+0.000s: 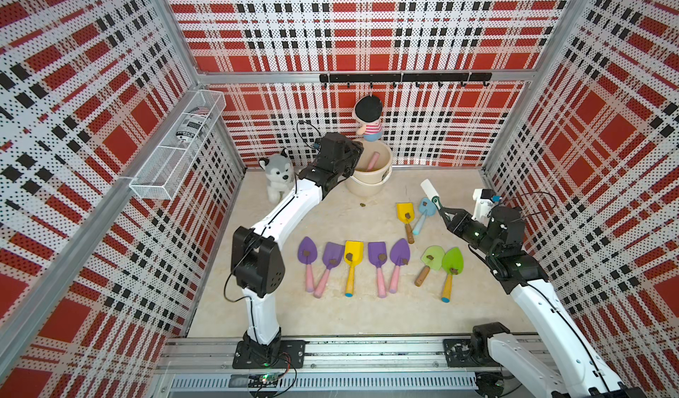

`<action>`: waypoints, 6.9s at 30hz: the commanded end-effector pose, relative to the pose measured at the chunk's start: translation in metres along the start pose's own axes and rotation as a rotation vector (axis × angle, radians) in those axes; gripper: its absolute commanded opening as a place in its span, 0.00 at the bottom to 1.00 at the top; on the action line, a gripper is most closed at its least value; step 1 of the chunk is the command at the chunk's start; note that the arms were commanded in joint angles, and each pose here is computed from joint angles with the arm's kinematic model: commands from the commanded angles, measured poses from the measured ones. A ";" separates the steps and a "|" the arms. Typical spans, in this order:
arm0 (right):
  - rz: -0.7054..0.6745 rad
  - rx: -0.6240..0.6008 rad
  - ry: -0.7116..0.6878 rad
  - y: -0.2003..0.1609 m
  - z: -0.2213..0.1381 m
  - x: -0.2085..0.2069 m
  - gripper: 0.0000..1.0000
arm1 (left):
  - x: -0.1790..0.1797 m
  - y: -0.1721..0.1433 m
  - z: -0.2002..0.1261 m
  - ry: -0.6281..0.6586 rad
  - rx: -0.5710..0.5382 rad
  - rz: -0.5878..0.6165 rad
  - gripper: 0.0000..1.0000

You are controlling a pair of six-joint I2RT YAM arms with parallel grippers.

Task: Brush the soil off the hand trowel and place it into the bucket
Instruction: Pick up the hand trowel from the center of the board, then brush off the soil from the hand trowel.

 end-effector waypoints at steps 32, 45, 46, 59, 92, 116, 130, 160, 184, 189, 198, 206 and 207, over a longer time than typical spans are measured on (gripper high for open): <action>-0.118 0.200 0.285 -0.001 0.013 0.041 0.00 | 0.260 -0.082 -0.192 0.724 0.129 0.574 0.68; -0.130 0.199 0.278 -0.007 0.013 0.050 0.00 | 0.302 -0.096 -0.178 0.815 0.268 0.564 0.51; -0.130 0.195 0.276 -0.006 0.013 0.051 0.00 | 0.303 -0.097 -0.178 0.819 0.275 0.564 0.51; -0.139 0.181 0.283 0.005 0.011 0.063 0.00 | 0.316 -0.105 -0.172 0.903 0.346 0.577 0.40; -0.122 0.498 0.453 -0.042 0.039 0.046 0.00 | 0.132 -0.104 -0.101 0.551 0.693 1.135 0.00; -0.023 0.465 0.306 -0.065 0.074 0.010 0.00 | 0.106 -0.141 -0.088 0.425 0.759 1.241 0.00; -0.040 0.335 0.284 -0.040 0.055 0.019 0.00 | 0.118 -0.143 -0.090 0.422 0.756 1.214 0.00; -0.028 0.340 0.325 -0.036 0.055 0.010 0.00 | 0.105 -0.128 -0.098 0.360 0.656 1.170 0.00; -0.088 0.355 0.469 -0.062 0.057 0.036 0.00 | 0.106 -0.127 -0.101 0.336 0.663 1.158 0.00; -0.058 0.317 0.278 -0.070 0.066 0.010 0.00 | 0.106 -0.125 -0.104 0.332 0.661 1.154 0.00; 0.010 0.221 0.209 -0.058 0.060 -0.012 0.00 | 0.106 -0.118 -0.110 0.315 0.651 1.135 0.00; -0.220 0.044 0.272 -0.027 0.034 0.002 0.00 | 0.102 -0.115 -0.118 0.291 0.656 1.110 0.00; -0.364 -0.009 0.269 -0.025 0.030 0.003 0.00 | 0.101 -0.114 -0.120 0.297 0.672 1.107 0.00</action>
Point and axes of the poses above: each gripper's point midway between its finger pads, its own z axis out along the fingers, its own x axis along the line the jaws close on, y = z × x, the point moved 10 cm from there along -z, back along the fingers, and after that the axes turned 2 degrees about z, right-handed, at the moved point
